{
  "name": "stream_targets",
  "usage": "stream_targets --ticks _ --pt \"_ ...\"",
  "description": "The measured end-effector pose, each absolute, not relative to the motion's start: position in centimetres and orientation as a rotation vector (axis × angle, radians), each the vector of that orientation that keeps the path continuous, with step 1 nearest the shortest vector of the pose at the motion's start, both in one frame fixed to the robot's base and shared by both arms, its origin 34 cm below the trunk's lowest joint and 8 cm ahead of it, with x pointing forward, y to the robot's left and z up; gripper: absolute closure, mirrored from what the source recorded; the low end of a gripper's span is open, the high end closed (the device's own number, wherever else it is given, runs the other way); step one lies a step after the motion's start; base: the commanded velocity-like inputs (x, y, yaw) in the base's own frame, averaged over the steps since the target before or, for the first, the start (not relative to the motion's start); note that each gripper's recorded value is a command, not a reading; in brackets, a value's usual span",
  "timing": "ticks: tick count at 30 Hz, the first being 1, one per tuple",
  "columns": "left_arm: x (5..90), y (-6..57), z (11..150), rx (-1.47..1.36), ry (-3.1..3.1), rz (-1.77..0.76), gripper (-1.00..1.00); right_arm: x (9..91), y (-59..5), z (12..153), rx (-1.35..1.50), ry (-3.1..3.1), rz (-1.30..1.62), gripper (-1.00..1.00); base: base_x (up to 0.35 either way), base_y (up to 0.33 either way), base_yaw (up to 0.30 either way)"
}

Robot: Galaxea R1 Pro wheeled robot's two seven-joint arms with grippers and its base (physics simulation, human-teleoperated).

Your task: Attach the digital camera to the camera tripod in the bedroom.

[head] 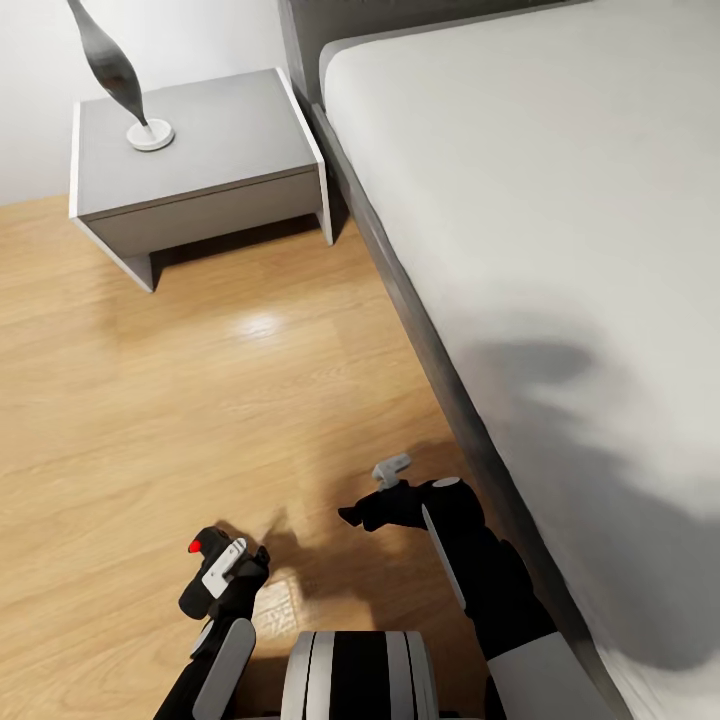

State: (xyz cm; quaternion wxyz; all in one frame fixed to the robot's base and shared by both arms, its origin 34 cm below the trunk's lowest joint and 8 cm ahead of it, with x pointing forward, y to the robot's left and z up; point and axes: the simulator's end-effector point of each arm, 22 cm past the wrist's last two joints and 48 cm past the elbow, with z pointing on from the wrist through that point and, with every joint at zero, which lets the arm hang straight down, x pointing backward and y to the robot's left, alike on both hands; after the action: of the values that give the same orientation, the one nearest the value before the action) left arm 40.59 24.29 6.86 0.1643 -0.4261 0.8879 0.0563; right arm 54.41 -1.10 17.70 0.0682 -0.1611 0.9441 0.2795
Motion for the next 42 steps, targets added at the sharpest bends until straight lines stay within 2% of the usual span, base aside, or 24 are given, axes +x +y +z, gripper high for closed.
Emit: stream_targets --ticks 18,42 --pt "39.6 25.9 7.1 -1.249 2.512 0.275 -1.00 54.4 -1.1 17.7 -0.486 2.845 0.843 -1.00 0.000 0.000 0.000" --pt "38.7 26.0 6.8 -1.256 2.515 0.299 -1.00 54.4 -1.1 17.7 -0.486 2.846 0.843 -1.00 0.004 0.000 0.000"
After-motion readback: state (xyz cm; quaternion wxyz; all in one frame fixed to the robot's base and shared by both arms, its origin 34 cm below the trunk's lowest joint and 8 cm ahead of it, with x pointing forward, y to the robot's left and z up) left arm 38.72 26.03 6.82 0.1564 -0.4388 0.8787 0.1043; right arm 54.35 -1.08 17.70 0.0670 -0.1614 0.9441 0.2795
